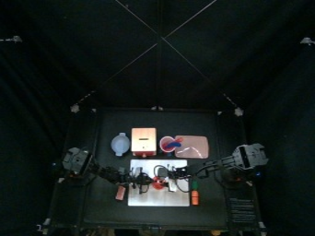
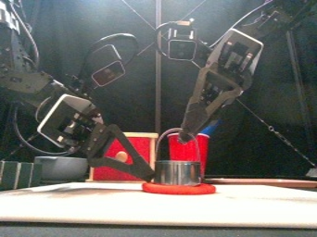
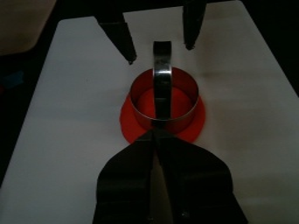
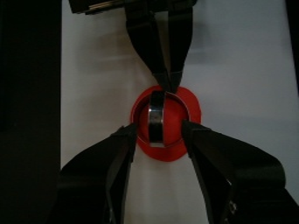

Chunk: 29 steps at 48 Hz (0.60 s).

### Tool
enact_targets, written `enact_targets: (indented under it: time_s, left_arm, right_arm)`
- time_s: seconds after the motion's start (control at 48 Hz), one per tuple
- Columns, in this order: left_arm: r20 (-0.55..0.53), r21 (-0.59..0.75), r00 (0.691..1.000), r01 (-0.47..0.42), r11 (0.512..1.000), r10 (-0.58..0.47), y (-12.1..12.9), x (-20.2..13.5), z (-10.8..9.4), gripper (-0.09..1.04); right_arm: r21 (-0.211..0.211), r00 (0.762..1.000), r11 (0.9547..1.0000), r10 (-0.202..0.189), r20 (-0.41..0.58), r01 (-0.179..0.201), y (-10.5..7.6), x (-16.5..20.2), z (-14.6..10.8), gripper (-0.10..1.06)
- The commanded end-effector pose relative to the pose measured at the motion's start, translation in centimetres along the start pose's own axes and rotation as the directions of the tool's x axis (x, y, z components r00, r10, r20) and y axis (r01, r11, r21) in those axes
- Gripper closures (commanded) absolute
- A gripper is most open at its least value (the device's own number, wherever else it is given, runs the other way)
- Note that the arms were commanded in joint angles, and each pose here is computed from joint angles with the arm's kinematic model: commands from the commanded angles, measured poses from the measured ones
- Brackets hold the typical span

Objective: Get the cutter from the drawer then cut the dough then place the extra dough in the bowl
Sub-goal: Cut the dough

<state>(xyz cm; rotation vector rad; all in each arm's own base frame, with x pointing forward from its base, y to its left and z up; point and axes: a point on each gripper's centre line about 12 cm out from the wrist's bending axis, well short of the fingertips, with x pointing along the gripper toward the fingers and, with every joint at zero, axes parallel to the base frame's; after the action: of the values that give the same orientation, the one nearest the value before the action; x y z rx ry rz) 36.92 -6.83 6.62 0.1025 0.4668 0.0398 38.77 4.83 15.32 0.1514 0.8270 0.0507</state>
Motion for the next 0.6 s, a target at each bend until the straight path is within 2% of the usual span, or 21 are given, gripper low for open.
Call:
enact_targets:
  time_s: [0.021, 0.417, 0.604]
  left_arm:
    - [0.023, -0.008, 1.000, -0.003, 1.000, 0.003, -0.06, 0.53, 0.78, 0.42]
    - [-0.009, -0.009, 1.000, 0.002, 1.000, -0.003, -0.23, 0.89, 0.00, 0.42]
    - [-0.013, -0.009, 1.000, 0.004, 1.000, -0.004, -0.25, 0.89, -0.05, 0.42]
  right_arm:
    - [0.001, 0.999, 1.0000, 0.006, 0.038, -0.006, 0.18, -0.41, 1.45, 0.15]
    - [-0.012, 1.000, 0.9999, 0.005, 0.018, -0.005, 0.39, 0.17, 2.32, 0.16]
    - [-0.012, 1.000, 0.9999, 0.006, 0.005, -0.006, 0.43, 0.13, 2.35, 0.23]
